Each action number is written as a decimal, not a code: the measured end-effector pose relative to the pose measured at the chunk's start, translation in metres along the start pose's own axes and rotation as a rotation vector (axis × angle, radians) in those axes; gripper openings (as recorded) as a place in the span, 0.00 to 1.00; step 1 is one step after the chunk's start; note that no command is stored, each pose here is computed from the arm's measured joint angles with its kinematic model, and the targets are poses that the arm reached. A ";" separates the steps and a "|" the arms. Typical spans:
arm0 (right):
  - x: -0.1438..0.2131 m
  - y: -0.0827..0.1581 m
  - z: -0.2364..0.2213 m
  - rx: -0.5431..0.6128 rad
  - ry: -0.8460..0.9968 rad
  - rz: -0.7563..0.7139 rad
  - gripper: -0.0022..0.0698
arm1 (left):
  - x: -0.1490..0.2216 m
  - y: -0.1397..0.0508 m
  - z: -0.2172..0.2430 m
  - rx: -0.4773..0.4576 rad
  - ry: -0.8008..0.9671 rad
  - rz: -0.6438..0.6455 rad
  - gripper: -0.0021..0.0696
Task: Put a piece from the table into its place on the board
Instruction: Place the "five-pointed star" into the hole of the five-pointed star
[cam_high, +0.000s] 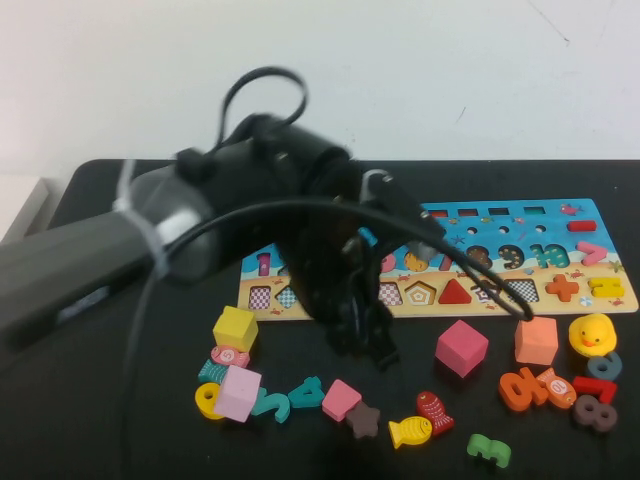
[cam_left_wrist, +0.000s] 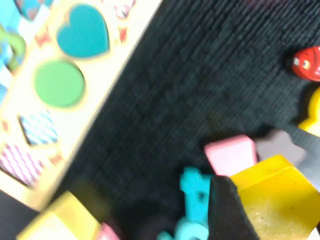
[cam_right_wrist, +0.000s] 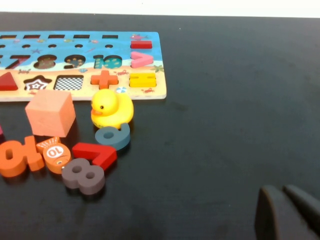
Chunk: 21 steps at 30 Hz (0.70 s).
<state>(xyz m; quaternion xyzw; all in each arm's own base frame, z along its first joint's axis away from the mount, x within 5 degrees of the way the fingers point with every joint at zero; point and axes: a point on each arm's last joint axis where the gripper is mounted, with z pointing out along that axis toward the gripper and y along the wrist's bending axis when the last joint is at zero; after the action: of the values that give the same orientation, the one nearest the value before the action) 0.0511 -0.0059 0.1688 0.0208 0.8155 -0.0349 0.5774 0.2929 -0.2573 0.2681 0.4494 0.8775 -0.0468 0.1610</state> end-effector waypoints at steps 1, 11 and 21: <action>0.000 0.000 0.000 0.000 0.000 0.000 0.06 | -0.008 0.003 0.002 -0.011 0.008 0.032 0.48; 0.000 0.000 0.000 0.000 0.000 0.000 0.06 | -0.059 0.018 0.044 -0.047 -0.015 0.088 0.48; 0.000 0.000 0.000 0.000 0.000 0.000 0.06 | -0.086 0.025 0.089 -0.052 -0.020 0.138 0.48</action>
<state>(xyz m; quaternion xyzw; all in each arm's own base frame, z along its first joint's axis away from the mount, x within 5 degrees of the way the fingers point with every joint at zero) 0.0511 -0.0059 0.1688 0.0208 0.8155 -0.0349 0.5774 0.3813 -0.3290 0.2131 0.5039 0.8436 -0.0172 0.1845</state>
